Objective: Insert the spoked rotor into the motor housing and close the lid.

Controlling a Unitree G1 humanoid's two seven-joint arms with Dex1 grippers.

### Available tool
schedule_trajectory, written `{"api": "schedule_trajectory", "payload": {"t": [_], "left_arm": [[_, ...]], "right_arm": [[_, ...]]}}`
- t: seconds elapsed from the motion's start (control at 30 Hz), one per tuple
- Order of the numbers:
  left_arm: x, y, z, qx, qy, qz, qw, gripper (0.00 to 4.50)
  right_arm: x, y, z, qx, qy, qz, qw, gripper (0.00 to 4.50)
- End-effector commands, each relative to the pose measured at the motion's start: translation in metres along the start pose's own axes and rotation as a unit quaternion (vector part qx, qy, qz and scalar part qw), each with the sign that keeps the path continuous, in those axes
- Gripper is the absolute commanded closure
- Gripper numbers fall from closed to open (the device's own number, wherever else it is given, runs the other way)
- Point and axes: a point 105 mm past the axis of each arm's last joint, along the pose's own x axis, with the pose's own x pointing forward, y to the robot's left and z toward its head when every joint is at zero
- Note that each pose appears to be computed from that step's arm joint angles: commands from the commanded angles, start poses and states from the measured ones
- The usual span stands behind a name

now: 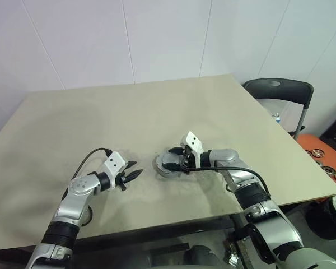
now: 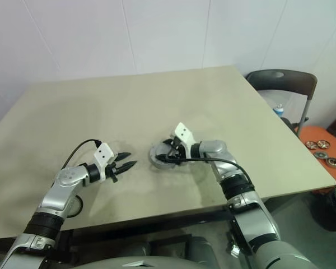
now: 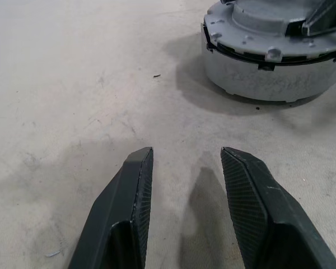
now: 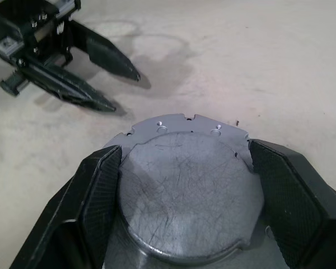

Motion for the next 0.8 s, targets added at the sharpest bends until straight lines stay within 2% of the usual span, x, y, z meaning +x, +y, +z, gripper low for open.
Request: {"api": "schedule_trajectory", "payload": {"t": [0.03, 0.8], "left_arm": [[-0.0034, 0.0065, 0.0117, 0.015, -0.020, 0.011, 1.000, 2.45], [0.0005, 0.0043, 0.0138, 0.015, -0.024, 0.005, 1.000, 2.45]], "right_arm": [[0.0012, 0.0014, -0.0100, -0.012, 0.025, 0.001, 1.000, 1.25], [0.0058, -0.0082, -0.0151, 0.025, 0.039, -0.034, 0.998, 1.25]]}}
